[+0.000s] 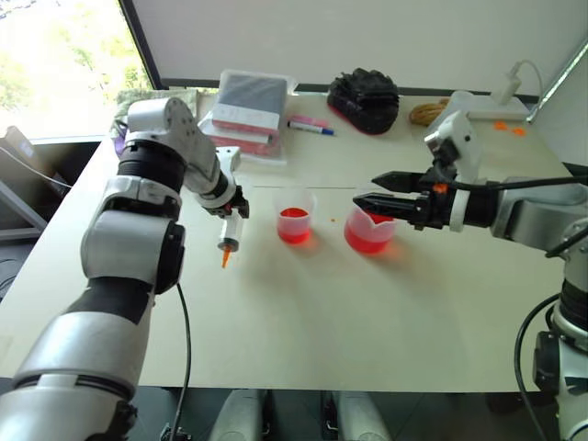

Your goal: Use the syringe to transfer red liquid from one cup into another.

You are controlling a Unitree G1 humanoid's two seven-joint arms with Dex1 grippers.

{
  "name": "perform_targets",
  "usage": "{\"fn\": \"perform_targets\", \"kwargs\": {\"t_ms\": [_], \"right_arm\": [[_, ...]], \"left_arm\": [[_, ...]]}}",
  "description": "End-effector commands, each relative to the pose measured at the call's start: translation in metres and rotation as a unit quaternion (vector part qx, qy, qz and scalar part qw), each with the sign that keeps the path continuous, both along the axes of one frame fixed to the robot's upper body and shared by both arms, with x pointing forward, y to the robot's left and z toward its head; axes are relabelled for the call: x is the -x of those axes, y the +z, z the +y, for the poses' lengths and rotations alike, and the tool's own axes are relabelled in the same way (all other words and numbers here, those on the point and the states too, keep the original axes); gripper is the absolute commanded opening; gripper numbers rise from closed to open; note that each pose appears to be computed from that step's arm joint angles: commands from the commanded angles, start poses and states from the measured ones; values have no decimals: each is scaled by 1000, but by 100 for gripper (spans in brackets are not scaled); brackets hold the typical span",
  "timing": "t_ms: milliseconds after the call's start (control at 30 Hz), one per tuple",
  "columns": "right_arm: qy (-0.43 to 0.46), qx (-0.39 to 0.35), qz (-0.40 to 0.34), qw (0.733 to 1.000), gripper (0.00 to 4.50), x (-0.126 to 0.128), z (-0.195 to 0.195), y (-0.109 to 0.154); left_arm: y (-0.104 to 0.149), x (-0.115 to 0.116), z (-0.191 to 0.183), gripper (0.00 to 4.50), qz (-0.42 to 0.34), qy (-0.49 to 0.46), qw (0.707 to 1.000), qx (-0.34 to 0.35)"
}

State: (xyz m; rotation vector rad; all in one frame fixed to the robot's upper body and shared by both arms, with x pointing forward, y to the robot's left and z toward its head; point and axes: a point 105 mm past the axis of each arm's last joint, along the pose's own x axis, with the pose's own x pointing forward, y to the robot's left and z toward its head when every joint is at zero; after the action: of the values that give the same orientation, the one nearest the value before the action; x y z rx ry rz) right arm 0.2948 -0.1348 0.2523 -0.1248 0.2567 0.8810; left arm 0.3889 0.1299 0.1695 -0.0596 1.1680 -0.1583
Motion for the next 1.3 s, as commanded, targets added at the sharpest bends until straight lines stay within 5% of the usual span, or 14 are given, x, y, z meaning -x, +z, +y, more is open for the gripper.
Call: {"fn": "perform_targets", "kwargs": {"t_ms": [33,567,633,833,1300], "right_arm": [[-5,-1,-32,999,321,6,-3,14],[-11,-6,-33,999,321,7,-3,13],[-11,-5,-33,999,328,8,-3,13],[-12,-5,-32,999,328,8,-4,13],[-12,-2,-30,999,328,9,-6,14]], "left_arm": [[8,-1,1,155,-4,21,1000,-2],[-11,-3,-1,155,-1,89,996,-29],[-11,-4,-1,253,-3,92,995,-32],[-20,-1,1,448,8,104,993,-49],[3,-10,8,448,-43,101,994,-26]]}}
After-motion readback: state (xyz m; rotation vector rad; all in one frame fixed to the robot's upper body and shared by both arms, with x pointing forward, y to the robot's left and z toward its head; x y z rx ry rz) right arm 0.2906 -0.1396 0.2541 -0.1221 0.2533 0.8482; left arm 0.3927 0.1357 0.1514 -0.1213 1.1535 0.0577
